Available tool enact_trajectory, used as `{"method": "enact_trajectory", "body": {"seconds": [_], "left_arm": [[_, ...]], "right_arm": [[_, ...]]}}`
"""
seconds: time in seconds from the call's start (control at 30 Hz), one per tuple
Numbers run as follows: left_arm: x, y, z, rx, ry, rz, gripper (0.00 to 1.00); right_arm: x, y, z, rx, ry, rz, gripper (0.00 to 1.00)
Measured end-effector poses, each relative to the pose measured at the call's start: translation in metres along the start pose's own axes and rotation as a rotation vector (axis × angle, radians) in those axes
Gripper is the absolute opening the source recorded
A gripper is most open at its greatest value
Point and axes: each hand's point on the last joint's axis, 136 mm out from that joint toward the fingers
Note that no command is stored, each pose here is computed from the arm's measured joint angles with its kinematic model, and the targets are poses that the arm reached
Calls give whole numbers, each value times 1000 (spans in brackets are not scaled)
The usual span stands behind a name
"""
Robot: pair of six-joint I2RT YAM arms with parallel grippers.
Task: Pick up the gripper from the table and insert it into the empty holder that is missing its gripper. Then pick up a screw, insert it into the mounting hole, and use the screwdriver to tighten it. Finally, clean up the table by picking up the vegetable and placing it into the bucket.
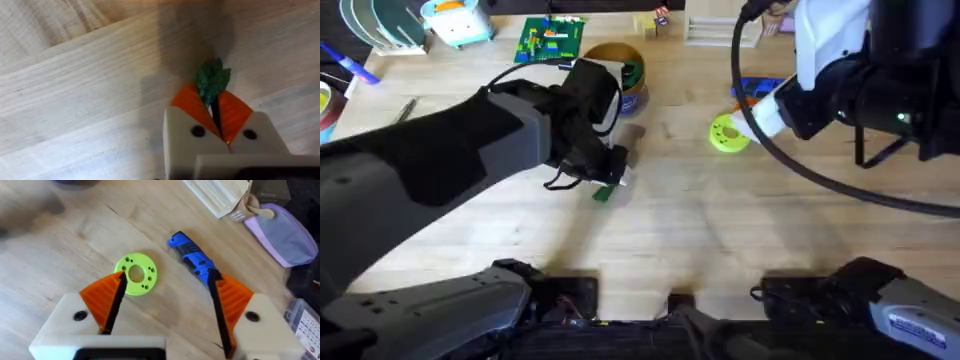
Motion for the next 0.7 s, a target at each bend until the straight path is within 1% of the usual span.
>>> {"method": "enact_trajectory", "body": {"seconds": [0.1,0.13,0.23,0.37,0.47,0.57,0.63,0.7], "left_arm": [[10,11,-4,-2,-2,-14,21],[16,18,-5,-3,0,-28,21],[41,50,-10,-10,19,-108,20],[88,103,-16,-17,49,-287,20],[125,142,-16,-6,77,-445,20],[155,179,-7,29,116,-618,19],[168,196,2,58,137,-699,19],[175,208,12,85,156,-751,19]], "right_arm": [[0,0,0,0,0,0,991],[0,0,0,0,0,0,991],[0,0,0,0,0,0,991],[0,0,0,0,0,0,991],[0,0,0,0,0,0,991],[0,0,0,0,0,-1,992],[0,0,0,0,0,0,992],[0,0,0,0,0,0,992]]}}
Point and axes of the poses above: each hand's point on the last joint's axis, 136 mm out from that joint toward the fingers, its own x axis back along the fingers, its own z axis along the line the jaws close on, y = z × x, and after that the axes turned 6 degrees about x, right-handed
